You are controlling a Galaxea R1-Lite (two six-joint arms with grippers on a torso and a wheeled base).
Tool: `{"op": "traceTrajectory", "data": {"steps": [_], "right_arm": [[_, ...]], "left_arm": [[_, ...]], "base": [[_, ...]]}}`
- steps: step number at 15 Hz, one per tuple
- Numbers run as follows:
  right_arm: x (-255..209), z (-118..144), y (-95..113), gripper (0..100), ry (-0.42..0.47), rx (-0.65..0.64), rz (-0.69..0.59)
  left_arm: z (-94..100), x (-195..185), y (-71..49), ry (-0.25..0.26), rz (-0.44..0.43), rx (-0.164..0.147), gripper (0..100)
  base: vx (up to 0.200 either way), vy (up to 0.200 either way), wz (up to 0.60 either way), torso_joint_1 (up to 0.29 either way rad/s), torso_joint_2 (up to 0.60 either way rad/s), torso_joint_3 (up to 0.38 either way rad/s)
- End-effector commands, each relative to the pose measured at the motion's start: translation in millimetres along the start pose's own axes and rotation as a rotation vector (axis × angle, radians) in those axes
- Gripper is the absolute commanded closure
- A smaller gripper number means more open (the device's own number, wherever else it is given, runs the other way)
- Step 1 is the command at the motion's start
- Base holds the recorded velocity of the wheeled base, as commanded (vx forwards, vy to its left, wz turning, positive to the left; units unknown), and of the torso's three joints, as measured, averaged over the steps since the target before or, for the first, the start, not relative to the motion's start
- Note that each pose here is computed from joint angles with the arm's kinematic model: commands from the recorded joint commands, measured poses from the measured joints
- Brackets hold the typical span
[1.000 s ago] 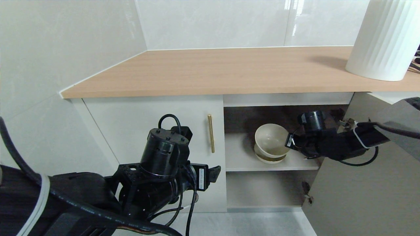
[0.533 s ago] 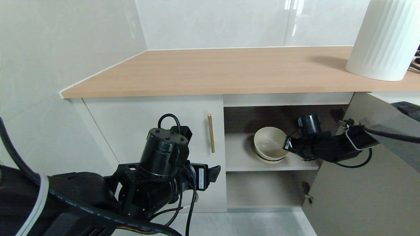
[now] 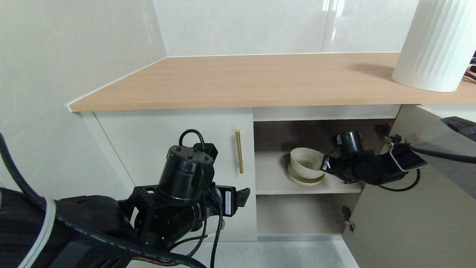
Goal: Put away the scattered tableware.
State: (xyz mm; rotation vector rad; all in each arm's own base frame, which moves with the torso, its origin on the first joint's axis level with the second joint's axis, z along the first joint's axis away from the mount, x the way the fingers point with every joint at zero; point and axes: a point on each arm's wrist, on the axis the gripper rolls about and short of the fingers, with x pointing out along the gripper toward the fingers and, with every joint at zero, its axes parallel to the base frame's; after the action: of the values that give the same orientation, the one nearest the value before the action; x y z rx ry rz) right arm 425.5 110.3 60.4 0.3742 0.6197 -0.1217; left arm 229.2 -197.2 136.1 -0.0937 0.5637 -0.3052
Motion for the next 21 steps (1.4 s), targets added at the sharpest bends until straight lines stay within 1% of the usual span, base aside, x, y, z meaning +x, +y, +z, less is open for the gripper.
{"op": "traceTrajectory", "data": {"steps": [1, 4, 7, 8, 10, 11, 12, 13, 14, 15, 16, 17, 18, 19, 21], "right_arm": [[-0.4, 0.0, 0.4, 0, 0.000, -0.001, 0.001], [-4.8, 1.8, 2.0, 0, -0.004, -0.001, 0.006], [-34.3, 14.9, 4.2, 0, -0.022, 0.001, 0.033], [-55.1, 16.2, 8.5, 0, -0.009, -0.011, 0.042], [-109.0, 19.7, 21.4, 0, 0.011, -0.047, 0.085], [-139.1, 16.5, 24.3, 0, 0.030, -0.069, 0.107], [-154.1, 11.9, 24.0, 0, 0.048, -0.082, 0.118], [-175.5, -5.5, 18.8, 0, 0.095, -0.115, 0.126], [-186.1, -15.1, 11.3, 0, 0.114, -0.131, 0.124], [-202.3, -20.1, 1.3, 0, 0.116, -0.137, 0.129], [-211.1, -21.8, -3.2, 0, 0.115, -0.138, 0.135], [-222.9, -22.5, -9.5, 0, 0.103, -0.132, 0.144], [-227.8, -24.9, -13.6, 0, 0.109, -0.132, 0.152], [-232.3, -31.4, -20.3, 0, 0.123, -0.137, 0.147], [-236.6, -35.4, -22.6, 0, 0.131, -0.145, 0.156]], "left_arm": [[-0.1, 0.3, -0.1, 0.000, 0.000, 0.000, 0], [-0.1, 0.3, -0.1, 0.000, 0.000, 0.000, 0], [4.6, -0.7, 4.1, -0.016, 0.009, -0.015, 0], [11.7, -5.1, 9.0, -0.043, 0.018, -0.031, 0], [32.3, -28.3, 21.7, -0.129, 0.023, -0.074, 0], [39.4, -42.1, 27.9, -0.163, 0.026, -0.091, 0], [42.0, -49.4, 31.5, -0.171, 0.031, -0.097, 0], [40.4, -64.4, 36.4, -0.162, 0.036, -0.094, 0], [39.1, -71.5, 39.0, -0.151, 0.042, -0.081, 0], [38.9, -76.0, 44.9, -0.135, 0.070, -0.032, 0], [37.2, -76.4, 54.1, -0.125, 0.106, -0.021, 0], [31.3, -79.5, 59.9, -0.115, 0.122, -0.015, 0], [28.1, -84.3, 64.8, -0.115, 0.127, -0.022, 0], [25.6, -84.5, 66.1, -0.106, 0.124, -0.020, 0], [24.9, -87.6, 66.1, -0.112, 0.121, -0.021, 0]], "base": [[0.000, 0.000, 0.00, 0.000, 0.00, 0.000], [0.000, 0.000, 0.00, 0.000, 0.00, 0.000], [0.000, 0.000, 0.00, 0.000, 0.00, 0.000], [0.000, 0.000, 0.00, 0.000, 0.00, 0.000], [0.000, 0.000, 0.00, 0.000, 0.00, 0.000], [0.000, 0.000, 0.00, 0.000, 0.00, 0.000], [0.000, 0.000, 0.00, 0.000, 0.00, 0.000], [0.000, 0.000, 0.00, 0.000, 0.00, 0.000], [0.000, 0.000, 0.00, 0.000, 0.00, 0.000], [0.000, 0.000, 0.00, 0.000, 0.00, 0.000], [0.000, 0.000, 0.00, 0.000, 0.00, 0.000], [0.000, 0.000, 0.00, 0.000, 0.00, 0.000], [0.000, 0.000, 0.00, 0.000, 0.00, 0.000], [0.000, 0.000, 0.00, 0.000, 0.00, 0.000], [0.000, 0.000, 0.00, 0.000, 0.00, 0.000]]}}
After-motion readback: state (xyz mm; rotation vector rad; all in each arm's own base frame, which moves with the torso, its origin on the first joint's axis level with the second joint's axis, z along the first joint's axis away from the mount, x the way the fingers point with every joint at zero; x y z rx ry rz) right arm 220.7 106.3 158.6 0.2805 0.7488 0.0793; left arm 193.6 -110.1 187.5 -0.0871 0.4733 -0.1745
